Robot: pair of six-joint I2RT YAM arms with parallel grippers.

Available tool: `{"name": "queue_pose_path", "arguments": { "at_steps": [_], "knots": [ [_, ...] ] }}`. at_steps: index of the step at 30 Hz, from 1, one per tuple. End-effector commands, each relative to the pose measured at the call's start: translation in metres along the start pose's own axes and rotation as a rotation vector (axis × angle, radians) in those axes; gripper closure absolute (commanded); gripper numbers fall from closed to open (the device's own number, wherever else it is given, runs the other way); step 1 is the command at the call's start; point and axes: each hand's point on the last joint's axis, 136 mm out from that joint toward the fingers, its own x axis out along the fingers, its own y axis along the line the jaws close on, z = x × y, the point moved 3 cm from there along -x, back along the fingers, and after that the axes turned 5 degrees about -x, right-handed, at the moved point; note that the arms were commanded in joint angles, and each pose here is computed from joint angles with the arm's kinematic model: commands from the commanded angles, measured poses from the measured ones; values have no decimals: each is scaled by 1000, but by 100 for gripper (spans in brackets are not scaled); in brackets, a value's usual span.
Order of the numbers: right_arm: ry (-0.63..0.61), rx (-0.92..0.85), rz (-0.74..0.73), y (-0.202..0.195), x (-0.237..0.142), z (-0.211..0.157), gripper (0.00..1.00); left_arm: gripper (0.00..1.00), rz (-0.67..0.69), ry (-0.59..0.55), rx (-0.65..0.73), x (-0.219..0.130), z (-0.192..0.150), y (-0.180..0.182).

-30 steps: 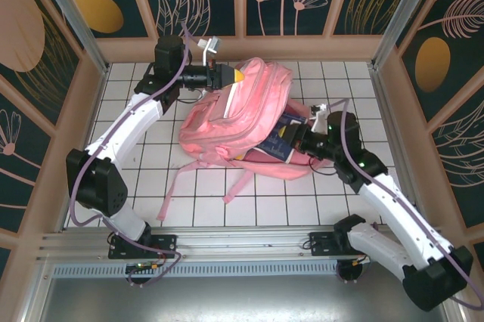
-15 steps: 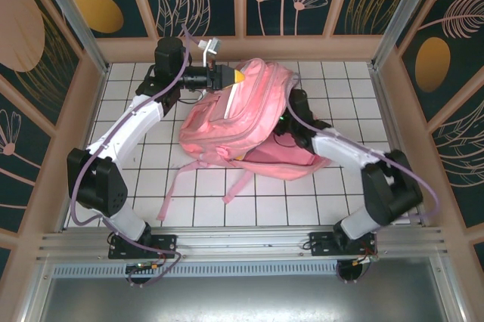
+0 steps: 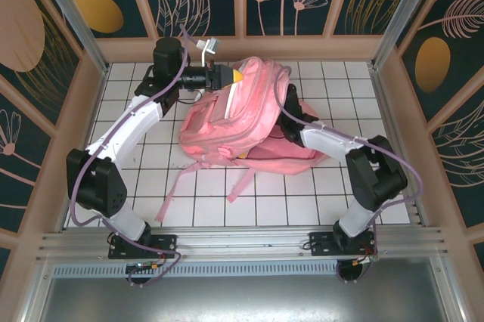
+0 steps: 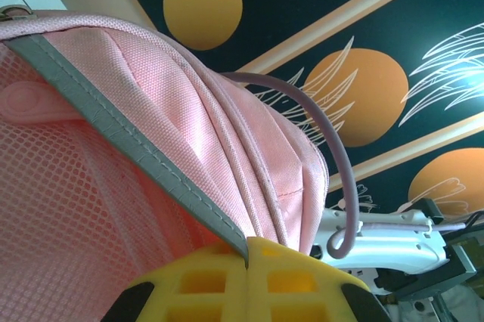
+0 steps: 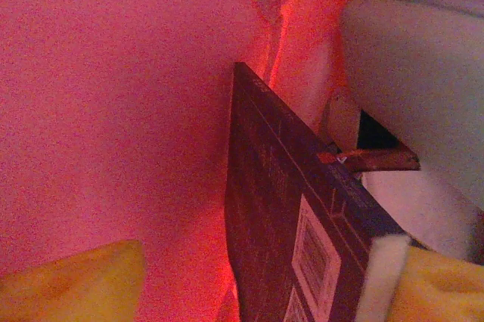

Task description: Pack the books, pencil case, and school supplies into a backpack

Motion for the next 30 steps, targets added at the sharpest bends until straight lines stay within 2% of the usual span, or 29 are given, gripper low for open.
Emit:
{"name": "queue_pose_path", "arguments": {
  "at_steps": [1,7,10,13,19,21,26,30],
  "knots": [
    [-102,-90,67,17,-33,22,21,100,-106,-45,265,-15,9,-71],
    [-104,-143,173,32,-61,16,21,100,-94,-59,261,-15,15,-71],
    [-117,-164,119,28,-73,13,24,100,-94,-62,271,-16,15,-72],
    [-180,-198,50,19,-92,5,27,100,-63,-73,270,-19,14,-68],
    [-393,-236,-176,-6,-153,5,34,100,4,-105,268,-25,12,-55],
    [-487,-208,-316,-26,-180,8,39,100,41,-112,257,-25,11,-46],
    [-612,-164,-598,-67,-224,-3,38,100,151,-117,199,-17,5,-7],
    [-659,-112,-655,-81,-242,-10,37,100,283,-47,205,14,-12,26]
  ]
}}
